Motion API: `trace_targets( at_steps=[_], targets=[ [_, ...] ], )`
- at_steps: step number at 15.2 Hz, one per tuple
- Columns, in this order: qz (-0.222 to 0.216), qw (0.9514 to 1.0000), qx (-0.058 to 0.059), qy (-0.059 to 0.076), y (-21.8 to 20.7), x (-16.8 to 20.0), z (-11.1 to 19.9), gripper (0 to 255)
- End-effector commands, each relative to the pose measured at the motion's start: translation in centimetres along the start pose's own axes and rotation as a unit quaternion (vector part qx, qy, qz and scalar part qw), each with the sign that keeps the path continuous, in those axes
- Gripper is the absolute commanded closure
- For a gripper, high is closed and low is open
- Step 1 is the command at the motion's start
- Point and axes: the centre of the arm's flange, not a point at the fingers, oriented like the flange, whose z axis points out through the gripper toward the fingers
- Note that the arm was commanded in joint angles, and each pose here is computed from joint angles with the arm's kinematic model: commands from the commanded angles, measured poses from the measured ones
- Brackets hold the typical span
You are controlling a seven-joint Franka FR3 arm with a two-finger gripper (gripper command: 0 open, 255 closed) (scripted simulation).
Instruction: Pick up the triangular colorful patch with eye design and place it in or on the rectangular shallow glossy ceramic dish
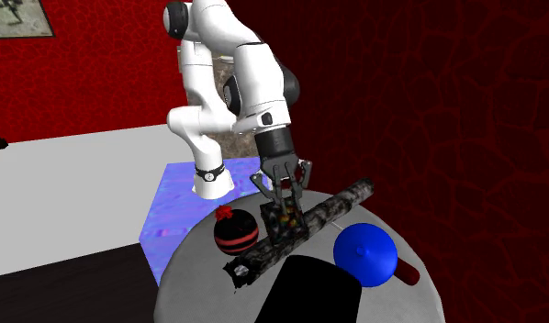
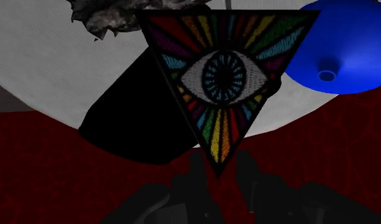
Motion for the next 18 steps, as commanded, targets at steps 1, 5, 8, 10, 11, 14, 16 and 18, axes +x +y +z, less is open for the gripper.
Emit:
trace_targets(
  at_steps=[1, 5, 8, 10, 11, 14, 16, 18],
  targets=[
    [0.000, 1.0000, 0.000, 0.000, 0.4, 2.8, 0.8, 255],
    [0.000, 1.0000, 0.000, 0.000, 1.5, 7.6, 2.9, 255],
    [0.000, 1.0000, 0.000, 0.000, 2.2, 11.1, 4.5, 255],
    [0.000, 1.0000, 0.000, 0.000, 2.8, 13.5, 5.6, 255],
    [0.000, 1.0000, 0.000, 0.000, 3.0, 14.7, 6.1, 255],
    [0.000, 1.0000, 0.000, 0.000, 3.5, 15.9, 7.8, 255],
    [0.000, 1.0000, 0.000, 0.000, 3.6, 15.3, 8.6, 255],
    [0.000, 1.0000, 0.000, 0.000, 3.7, 14.7, 9.5, 255]
  ],
)
